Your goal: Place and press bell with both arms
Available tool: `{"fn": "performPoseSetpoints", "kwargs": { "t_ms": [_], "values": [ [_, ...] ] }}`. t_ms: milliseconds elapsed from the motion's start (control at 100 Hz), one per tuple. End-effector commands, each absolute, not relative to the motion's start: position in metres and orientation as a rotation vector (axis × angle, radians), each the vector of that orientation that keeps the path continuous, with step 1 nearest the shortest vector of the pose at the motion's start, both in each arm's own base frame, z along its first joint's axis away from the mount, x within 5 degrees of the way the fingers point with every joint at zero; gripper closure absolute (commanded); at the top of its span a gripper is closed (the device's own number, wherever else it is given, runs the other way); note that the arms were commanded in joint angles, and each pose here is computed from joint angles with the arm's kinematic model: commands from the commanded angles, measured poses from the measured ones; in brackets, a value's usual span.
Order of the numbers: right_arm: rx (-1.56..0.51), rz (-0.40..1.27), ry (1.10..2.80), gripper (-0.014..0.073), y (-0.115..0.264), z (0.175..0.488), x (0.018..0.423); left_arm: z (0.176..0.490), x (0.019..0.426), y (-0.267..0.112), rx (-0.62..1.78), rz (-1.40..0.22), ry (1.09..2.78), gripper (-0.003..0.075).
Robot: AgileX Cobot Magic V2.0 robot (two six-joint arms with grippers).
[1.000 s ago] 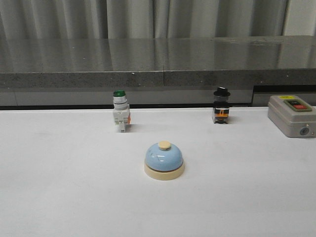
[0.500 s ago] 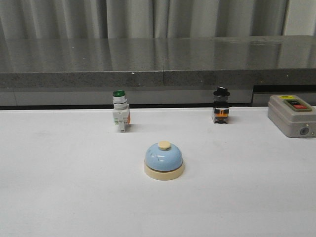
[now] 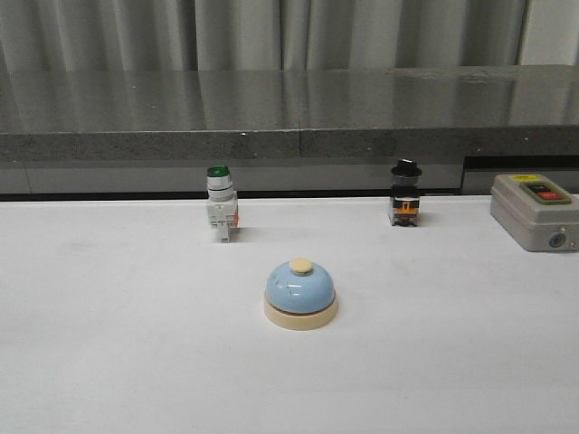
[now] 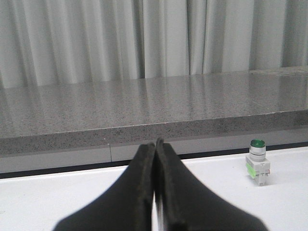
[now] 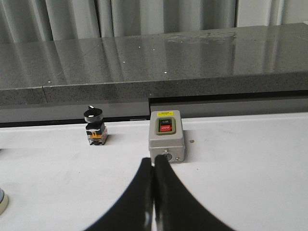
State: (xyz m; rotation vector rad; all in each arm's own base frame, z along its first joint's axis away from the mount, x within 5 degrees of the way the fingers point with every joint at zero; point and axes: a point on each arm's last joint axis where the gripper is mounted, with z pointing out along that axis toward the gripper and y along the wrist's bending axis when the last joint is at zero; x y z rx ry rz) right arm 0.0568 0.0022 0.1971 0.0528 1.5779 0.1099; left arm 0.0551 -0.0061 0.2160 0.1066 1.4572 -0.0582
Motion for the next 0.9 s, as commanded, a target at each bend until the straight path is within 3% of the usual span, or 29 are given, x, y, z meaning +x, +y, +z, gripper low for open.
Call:
{"fn": "performPoseSetpoints", "kwargs": {
  "t_ms": [0, 500, 710, 890],
  "values": [
    [0.046, 0.099, 1.457, 0.0659, 0.002, 0.212, 0.054, 0.205, 0.054, -0.007, 0.098, -0.076, 1.409, 0.0741],
    [0.045, 0.100, 1.372, 0.0659, 0.001, 0.224, 0.052, 0.205, 0.054, -0.007, 0.098, -0.076, 1.409, 0.0741],
    [0.087, 0.153, 1.455, 0.0659, 0.002, 0.250, 0.055, 0.205, 0.054, -0.007, 0.098, -0.076, 1.409, 0.0741],
    [0.122, 0.206, 1.669, 0.0659, 0.005, 0.279, 0.071, 0.205, 0.054, -0.007, 0.098, -0.076, 1.409, 0.0741]
  ]
}}
